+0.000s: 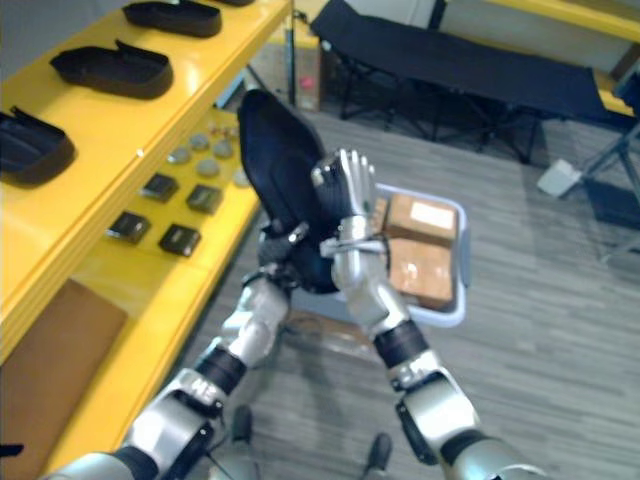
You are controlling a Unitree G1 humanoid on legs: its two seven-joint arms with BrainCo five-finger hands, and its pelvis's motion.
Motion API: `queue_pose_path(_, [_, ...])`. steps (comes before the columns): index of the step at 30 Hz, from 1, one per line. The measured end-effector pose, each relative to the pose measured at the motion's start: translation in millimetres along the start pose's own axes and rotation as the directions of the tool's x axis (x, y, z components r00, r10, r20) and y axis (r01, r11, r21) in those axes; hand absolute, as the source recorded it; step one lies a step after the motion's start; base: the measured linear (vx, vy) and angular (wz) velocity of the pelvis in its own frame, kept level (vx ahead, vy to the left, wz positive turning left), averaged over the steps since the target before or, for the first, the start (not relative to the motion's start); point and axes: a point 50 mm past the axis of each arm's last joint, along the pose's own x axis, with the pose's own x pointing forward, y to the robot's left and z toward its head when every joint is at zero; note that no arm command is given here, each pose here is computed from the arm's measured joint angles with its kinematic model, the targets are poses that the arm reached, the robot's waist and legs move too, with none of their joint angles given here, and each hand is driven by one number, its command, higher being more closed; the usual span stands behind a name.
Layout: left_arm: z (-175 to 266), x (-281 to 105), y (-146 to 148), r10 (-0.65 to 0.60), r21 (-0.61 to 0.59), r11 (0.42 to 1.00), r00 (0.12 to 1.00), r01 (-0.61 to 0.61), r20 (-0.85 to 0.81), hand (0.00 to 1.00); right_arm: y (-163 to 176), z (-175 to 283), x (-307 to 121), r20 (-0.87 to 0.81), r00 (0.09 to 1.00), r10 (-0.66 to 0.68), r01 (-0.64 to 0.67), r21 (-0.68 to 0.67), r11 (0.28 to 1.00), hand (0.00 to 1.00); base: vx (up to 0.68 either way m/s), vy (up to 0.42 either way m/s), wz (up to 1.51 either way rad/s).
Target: Walk over and take plastic housings, then place them on the shelf
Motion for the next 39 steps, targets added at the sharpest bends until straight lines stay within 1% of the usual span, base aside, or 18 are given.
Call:
queue_pose_path(1, [0.4, 0.1, 0.2, -0.006, -0.004, 1.000, 1.000, 0.006, 0.001, 1.00, 0.2, 0.6, 0.1, -0.005, 1.000, -0.006, 0.006, 0.011, 1.000, 1.00, 0.00, 0.000, 0.00])
queue_pose_path(2, [0.6, 0.1, 0.5, -0.011, -0.007, 1.000, 1.000, 0.011, 0.002, 1.00, 0.3, 0.9, 0.1, -0.010, 1.000, -0.009, 0.010, 0.021, 1.000, 0.00, 0.00, 0.000, 0.00])
queue_pose_path(6, [1.4, -3.0, 7.3, -0.006, -0.031, 1.000, 1.000, 0.006, 0.011, 1.00, 3.3, 2.7, -2.2, -0.026, 1.000, -0.008, 0.009, 0.046, 0.999, 0.00, 0.00, 0.000, 0.00])
queue_pose_path(9, [-2.6, -8.5, 14.7, 0.015, -0.010, 1.000, 1.000, -0.015, 0.013, 1.00, 5.6, -2.7, -7.3, -0.064, 0.998, 0.008, -0.004, 0.061, 0.998, 0.00, 0.00, 0.000, 0.00])
queue_pose_path(15, [-1.7, -19.3, 30.4, 0.100, 0.162, 0.980, 0.991, -0.113, 0.087, 1.00, 8.5, -20.9, -25.3, -0.156, 0.988, 0.018, -0.007, 0.072, 0.997, 0.00, 0.00, -0.002, 0.01])
queue_pose_path(20, [7.3, -27.1, 35.8, 0.130, 0.305, 0.934, 0.973, -0.184, 0.190, 1.00, 2.8, -25.7, -35.9, -0.174, 0.985, -0.003, 0.019, 0.087, 0.996, 0.00, 0.02, -0.003, 0.00])
queue_pose_path(21, [10.0, -28.5, 37.7, 0.142, 0.352, 0.911, 0.964, -0.217, 0.226, 1.00, -0.9, -28.1, -38.6, -0.185, 0.983, -0.018, 0.035, 0.090, 0.995, 0.00, 0.05, -0.005, -0.02])
queue_pose_path(23, [17.3, -33.0, 51.4, 0.231, 0.376, 0.863, 0.926, -0.337, 0.299, 1.00, -14.8, -33.7, -42.2, -0.208, 0.975, -0.081, 0.103, 0.097, 0.990, 0.00, 0.04, -0.007, -0.07])
queue_pose_path(25, [22.3, -39.6, 71.5, 0.328, 0.404, 0.792, 0.877, -0.458, 0.350, 1.00, -30.4, -36.5, -44.7, -0.210, 0.965, -0.155, 0.178, 0.099, 0.979, 0.00, 0.02, -0.010, -0.14])
queue_pose_path(26, [23.5, -42.0, 77.8, 0.350, 0.422, 0.763, 0.862, -0.490, 0.367, 1.00, -34.5, -36.7, -46.1, -0.207, 0.963, -0.171, 0.196, 0.102, 0.975, 0.00, 0.02, -0.012, -0.11])
queue_pose_path(27, [23.6, -49.0, 91.4, 0.400, 0.462, 0.690, 0.826, -0.556, 0.397, 1.00, -42.6, -36.2, -51.5, -0.198, 0.958, -0.206, 0.230, 0.107, 0.967, 0.00, 0.02, -0.011, -0.05])
queue_pose_path(28, [23.4, -51.5, 95.6, 0.413, 0.476, 0.665, 0.814, -0.575, 0.408, 1.00, -45.2, -35.8, -53.7, -0.193, 0.957, -0.215, 0.239, 0.111, 0.965, 0.00, 0.03, -0.017, -0.07])
queue_pose_path(29, [22.3, -57.4, 103.8, 0.434, 0.510, 0.609, 0.793, -0.608, 0.427, 1.00, -49.7, -33.6, -57.8, -0.181, 0.955, -0.233, 0.258, 0.124, 0.958, 0.00, 0.03, -0.013, -0.08])
queue_pose_path(31, [22.4, -62.8, 109.8, 0.450, 0.540, 0.549, 0.770, -0.638, 0.453, 1.00, -56.8, -27.8, -65.7, -0.161, 0.950, -0.267, 0.292, 0.161, 0.943, 0.00, 0.04, -0.014, -0.08])
queue_pose_path(33, [26.3, -67.5, 113.1, 0.454, 0.542, 0.516, 0.749, -0.663, 0.483, 1.00, -65.9, -25.1, -76.8, -0.168, 0.941, -0.295, 0.327, 0.220, 0.919, 0.00, 0.04, -0.011, -0.06])
queue_pose_path(35, [35.9, -76.6, 120.1, 0.478, 0.501, 0.497, 0.706, -0.708, 0.523, 1.00, -77.3, -31.7, -100.2, -0.235, 0.921, -0.311, 0.372, 0.291, 0.881, 0.00, 0.06, -0.013, -0.08])
queue_pose_path(37, [41.5, -85.6, 126.5, 0.496, 0.473, 0.484, 0.676, -0.736, 0.544, 1.00, -84.5, -47.3, -123.7, -0.331, 0.892, -0.307, 0.407, 0.294, 0.865, 0.00, 0.04, -0.012, -0.03])
queue_pose_path(39, [47.1, -99.3, 136.5, 0.523, 0.443, 0.460, 0.638, -0.770, 0.566, 1.00, -87.9, -65.7, -151.6, -0.455, 0.851, -0.260, 0.417, 0.286, 0.863, 0.00, 0.04, -0.009, -0.04])
